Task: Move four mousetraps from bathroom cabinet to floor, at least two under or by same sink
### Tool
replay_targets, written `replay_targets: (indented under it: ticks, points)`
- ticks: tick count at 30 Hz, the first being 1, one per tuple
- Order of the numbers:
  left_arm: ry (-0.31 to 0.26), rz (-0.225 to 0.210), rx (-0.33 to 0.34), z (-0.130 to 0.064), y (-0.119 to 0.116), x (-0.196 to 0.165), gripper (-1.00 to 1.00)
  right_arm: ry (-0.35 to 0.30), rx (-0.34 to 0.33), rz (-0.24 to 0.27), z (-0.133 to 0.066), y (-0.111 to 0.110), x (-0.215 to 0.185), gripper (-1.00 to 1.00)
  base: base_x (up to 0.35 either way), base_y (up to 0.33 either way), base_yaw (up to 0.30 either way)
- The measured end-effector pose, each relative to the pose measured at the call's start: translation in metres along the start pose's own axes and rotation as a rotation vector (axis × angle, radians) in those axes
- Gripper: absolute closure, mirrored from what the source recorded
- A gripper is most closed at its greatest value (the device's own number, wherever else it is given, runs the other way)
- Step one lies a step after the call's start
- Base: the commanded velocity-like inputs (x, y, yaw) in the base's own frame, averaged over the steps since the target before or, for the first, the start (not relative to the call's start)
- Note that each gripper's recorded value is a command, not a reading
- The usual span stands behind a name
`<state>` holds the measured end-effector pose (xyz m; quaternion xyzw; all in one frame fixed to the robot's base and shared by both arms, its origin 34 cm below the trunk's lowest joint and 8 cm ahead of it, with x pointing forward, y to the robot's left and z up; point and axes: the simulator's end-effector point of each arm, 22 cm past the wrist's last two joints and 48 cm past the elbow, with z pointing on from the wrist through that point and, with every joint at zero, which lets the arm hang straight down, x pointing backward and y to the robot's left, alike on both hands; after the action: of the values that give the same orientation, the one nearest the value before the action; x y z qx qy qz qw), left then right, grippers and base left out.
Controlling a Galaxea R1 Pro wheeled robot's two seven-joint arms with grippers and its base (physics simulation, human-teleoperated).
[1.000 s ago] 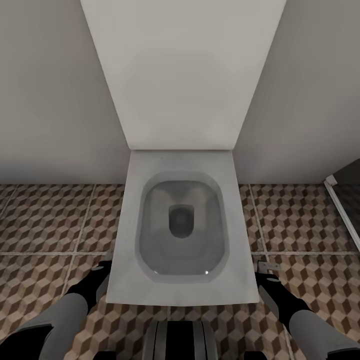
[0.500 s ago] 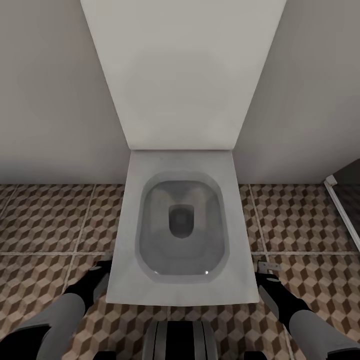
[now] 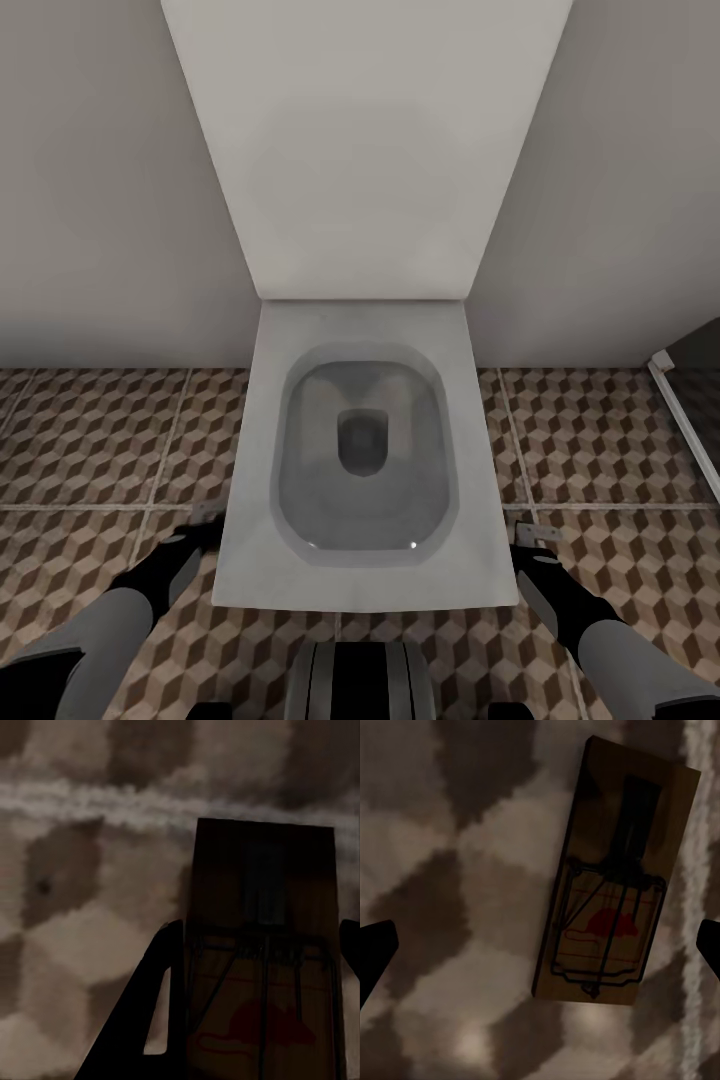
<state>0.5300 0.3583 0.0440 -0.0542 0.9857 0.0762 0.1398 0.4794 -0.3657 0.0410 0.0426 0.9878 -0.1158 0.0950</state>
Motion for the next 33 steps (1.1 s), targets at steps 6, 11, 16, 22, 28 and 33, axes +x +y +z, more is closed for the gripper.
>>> replay_targets:
  ticks: [6,11,16,22,28,33]
  points:
    - [0.012,0.0,-0.004,0.0,0.003,0.006,1.0,0.0,0.0,0.0,0.0,0.0,0.0,-1.0,0.0,0.0,0.0]
    - [0.018,-0.002,-0.006,0.0,0.004,0.008,1.0,0.0,0.0,0.001,0.0,0.0,0.0,-1.0,0.0,0.0,0.0]
    - [0.027,-0.004,-0.007,0.0,0.004,0.012,1.0,0.0,0.0,0.001,0.0,0.0,0.0,-1.0,0.0,0.0,0.0]
    - [0.027,-0.004,-0.008,0.0,0.004,0.012,1.0,0.0,-0.001,0.001,0.0,0.001,0.0,-1.0,0.0,0.0,0.0]
    - [0.027,-0.003,-0.009,0.0,0.004,0.012,1.0,0.0,0.0,0.001,0.0,0.0,0.0,-1.0,0.0,0.0,0.0]
    - [0.027,-0.004,-0.009,0.0,0.004,0.012,1.0,0.0,0.0,0.001,0.0,0.0,0.0,-1.0,0.0,0.0,0.0]
